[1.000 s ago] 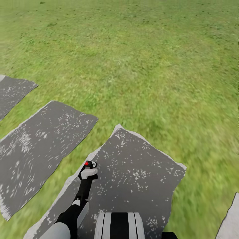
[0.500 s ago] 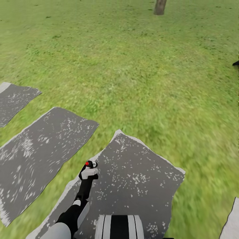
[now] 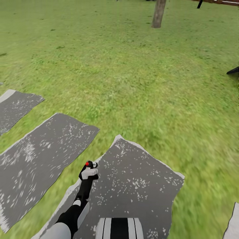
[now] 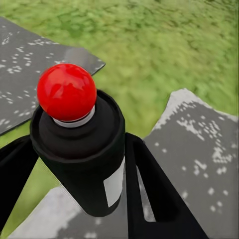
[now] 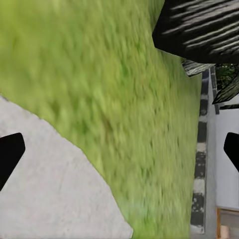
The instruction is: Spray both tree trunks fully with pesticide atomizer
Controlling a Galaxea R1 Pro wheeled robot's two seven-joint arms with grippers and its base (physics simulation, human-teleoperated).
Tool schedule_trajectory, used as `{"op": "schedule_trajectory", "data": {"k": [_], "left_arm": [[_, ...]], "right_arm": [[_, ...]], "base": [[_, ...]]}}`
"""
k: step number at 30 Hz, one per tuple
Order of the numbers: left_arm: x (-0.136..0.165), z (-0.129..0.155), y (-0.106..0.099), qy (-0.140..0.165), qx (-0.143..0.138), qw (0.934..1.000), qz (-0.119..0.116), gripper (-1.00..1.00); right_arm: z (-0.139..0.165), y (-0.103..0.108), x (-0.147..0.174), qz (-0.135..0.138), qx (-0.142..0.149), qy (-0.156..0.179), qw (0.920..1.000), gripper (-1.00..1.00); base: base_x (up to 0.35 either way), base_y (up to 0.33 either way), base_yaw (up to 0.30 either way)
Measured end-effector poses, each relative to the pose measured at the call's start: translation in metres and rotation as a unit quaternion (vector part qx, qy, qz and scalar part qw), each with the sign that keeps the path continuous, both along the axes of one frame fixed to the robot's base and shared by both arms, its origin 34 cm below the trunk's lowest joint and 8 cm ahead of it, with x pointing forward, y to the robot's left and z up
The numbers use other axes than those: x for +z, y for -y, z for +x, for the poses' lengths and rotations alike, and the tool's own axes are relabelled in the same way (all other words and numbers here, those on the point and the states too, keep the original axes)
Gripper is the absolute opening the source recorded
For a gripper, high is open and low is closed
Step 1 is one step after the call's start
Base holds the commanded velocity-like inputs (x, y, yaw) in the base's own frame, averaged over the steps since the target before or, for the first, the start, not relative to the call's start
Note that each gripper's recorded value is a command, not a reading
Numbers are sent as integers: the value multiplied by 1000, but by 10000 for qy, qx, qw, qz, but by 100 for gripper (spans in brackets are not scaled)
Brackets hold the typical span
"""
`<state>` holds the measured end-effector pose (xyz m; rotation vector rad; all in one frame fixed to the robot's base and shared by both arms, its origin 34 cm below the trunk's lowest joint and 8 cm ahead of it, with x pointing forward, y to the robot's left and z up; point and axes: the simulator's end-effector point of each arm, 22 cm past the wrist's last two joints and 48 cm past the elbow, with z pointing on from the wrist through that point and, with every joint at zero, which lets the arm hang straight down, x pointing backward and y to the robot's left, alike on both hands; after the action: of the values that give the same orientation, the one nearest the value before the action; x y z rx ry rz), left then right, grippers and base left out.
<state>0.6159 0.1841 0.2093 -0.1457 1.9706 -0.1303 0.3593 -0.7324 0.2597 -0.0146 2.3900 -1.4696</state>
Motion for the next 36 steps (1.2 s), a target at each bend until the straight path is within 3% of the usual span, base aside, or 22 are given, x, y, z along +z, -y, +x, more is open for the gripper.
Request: {"op": "schedule_trajectory", "data": {"k": [7, 12, 15, 33, 36], "left_arm": [[14, 6, 0, 103, -6, 9999, -2, -100], [23, 10, 0, 170, 4, 9999, -5, -100], [27, 11, -1, 187, 19, 9998, -4, -100], [61, 21, -3, 428, 30, 9991, 3, -100], [68, 24, -3, 488, 33, 9988, 2, -100]], "right_arm": [[10, -22, -26, 929, 138, 64, 9956, 100], [11, -24, -25, 1164, -114, 382, 9924, 100], [15, -27, -25, 1278, -111, 463, 9907, 100], [37, -33, -5, 1393, -34, 856, 9865, 100], [46, -33, 3, 1355, 73, 1049, 9852, 100]], "base": [[0, 0, 0], [0, 0, 0], [0, 0, 0], [0, 0, 0], [0, 0, 0]]}}
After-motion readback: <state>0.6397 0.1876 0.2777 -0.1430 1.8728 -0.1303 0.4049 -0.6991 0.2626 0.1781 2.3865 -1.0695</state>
